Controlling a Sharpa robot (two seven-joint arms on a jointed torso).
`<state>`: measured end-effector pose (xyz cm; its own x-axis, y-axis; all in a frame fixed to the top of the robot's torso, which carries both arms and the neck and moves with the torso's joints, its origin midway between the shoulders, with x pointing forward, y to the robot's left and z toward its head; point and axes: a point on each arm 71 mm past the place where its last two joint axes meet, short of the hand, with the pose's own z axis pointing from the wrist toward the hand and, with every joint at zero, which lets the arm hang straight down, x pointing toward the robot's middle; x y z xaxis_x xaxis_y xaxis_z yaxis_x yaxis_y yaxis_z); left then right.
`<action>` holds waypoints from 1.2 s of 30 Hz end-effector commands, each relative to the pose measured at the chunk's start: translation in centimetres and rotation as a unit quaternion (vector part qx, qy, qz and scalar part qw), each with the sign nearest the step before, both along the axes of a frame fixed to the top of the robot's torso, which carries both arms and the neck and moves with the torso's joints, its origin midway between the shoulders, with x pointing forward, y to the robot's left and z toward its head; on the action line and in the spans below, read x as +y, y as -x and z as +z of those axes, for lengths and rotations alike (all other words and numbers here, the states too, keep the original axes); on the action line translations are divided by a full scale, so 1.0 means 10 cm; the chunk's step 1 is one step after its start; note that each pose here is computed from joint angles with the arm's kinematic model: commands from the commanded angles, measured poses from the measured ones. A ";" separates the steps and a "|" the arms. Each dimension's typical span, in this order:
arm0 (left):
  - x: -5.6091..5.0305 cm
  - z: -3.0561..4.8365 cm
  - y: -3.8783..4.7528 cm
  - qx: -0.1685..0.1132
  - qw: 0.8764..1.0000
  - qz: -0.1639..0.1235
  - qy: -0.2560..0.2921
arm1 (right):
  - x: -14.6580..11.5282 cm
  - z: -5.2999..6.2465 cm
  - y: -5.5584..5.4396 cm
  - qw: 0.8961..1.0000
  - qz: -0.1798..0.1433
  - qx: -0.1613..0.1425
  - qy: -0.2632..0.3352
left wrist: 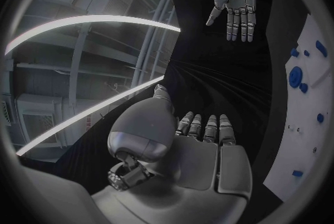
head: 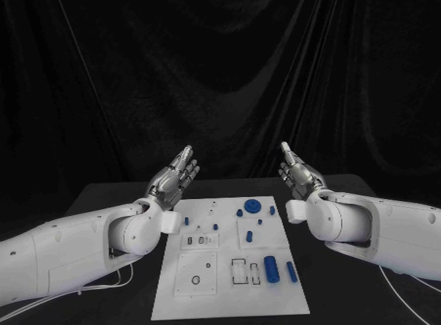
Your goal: Assemble the parts on the task board
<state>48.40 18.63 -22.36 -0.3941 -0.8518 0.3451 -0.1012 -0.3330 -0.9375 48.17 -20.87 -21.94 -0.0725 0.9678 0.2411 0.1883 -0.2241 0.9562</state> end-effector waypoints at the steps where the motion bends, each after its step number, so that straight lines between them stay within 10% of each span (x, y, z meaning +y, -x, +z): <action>1: -0.06 0.058 0.024 -0.016 0.998 -0.034 0.058 | 0.04 -0.02 0.01 0.999 0.024 0.017 -0.021; 15: 0.00 0.058 0.021 -0.013 0.996 -0.048 0.068 | 0.04 -0.03 0.00 0.998 0.058 0.024 -0.030; 23: 0.15 0.052 0.019 -0.028 0.997 -0.057 0.038 | -0.04 0.06 -0.07 0.979 0.174 -0.047 0.094; 29: 0.30 -0.014 0.024 -0.033 0.998 -0.054 0.016 | -0.02 0.23 -0.13 0.906 0.268 -0.131 0.301; 35: 0.50 -0.059 0.053 -0.037 0.999 -0.033 -0.009 | 0.10 0.44 -0.21 0.737 0.304 -0.243 0.552; 36: 0.52 -0.058 0.058 -0.039 0.999 -0.031 -0.013 | 0.11 0.46 -0.21 0.723 0.303 -0.253 0.567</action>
<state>47.99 23.80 -23.10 -0.4504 -0.8274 0.3355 -0.0796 -0.3371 -0.9381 50.59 -20.33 -17.14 -0.4990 0.6878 -0.5271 -0.2454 0.4712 0.8472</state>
